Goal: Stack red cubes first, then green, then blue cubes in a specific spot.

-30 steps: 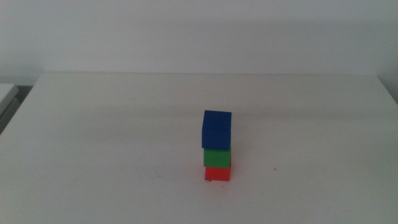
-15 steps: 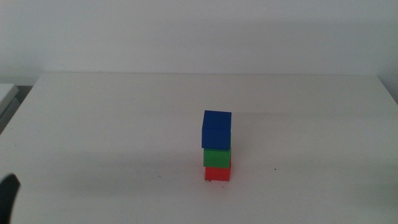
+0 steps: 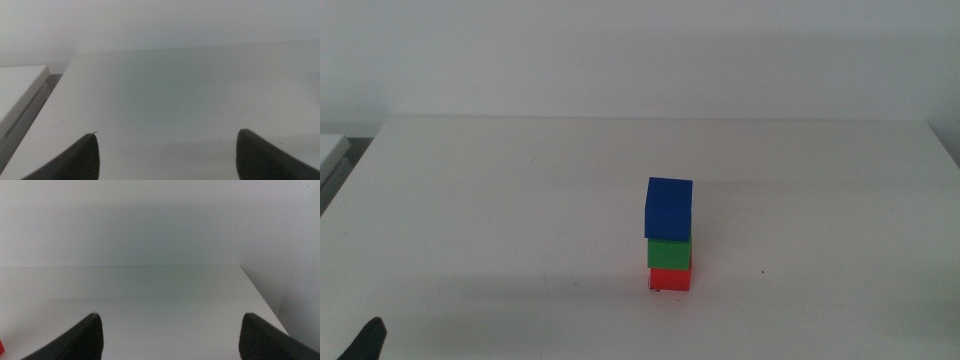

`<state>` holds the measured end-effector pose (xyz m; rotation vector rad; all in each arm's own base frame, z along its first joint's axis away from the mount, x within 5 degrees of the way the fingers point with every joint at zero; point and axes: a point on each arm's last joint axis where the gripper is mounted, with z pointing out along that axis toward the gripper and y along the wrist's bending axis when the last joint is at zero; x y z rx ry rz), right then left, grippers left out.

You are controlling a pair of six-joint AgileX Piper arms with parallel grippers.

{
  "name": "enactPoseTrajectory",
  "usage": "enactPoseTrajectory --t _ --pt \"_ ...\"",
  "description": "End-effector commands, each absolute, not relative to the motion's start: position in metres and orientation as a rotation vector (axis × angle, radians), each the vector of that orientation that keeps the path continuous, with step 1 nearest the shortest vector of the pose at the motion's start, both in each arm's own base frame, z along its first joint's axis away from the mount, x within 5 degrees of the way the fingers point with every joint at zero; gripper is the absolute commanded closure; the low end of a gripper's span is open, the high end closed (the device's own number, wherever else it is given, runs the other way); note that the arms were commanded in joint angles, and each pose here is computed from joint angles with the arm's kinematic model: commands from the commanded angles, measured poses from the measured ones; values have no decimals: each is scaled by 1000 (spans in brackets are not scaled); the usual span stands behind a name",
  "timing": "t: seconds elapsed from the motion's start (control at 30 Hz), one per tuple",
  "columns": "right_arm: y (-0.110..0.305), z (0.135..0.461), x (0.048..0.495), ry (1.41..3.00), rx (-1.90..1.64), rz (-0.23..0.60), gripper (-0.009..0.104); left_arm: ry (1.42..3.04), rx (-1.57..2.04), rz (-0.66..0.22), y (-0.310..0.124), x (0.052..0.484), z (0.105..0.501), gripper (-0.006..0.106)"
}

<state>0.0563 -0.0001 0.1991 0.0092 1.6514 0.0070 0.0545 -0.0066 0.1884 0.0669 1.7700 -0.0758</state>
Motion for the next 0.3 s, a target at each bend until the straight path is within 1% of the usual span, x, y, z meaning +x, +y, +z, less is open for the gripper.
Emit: enactPoseTrajectory --t 0.0,0.27 --pt "-1 199 56 1638 15 -2 2 1763 73 -65 -6 54 188 7" --pt "-1 199 56 1640 15 -2 2 1751 71 -63 -6 55 189 7"
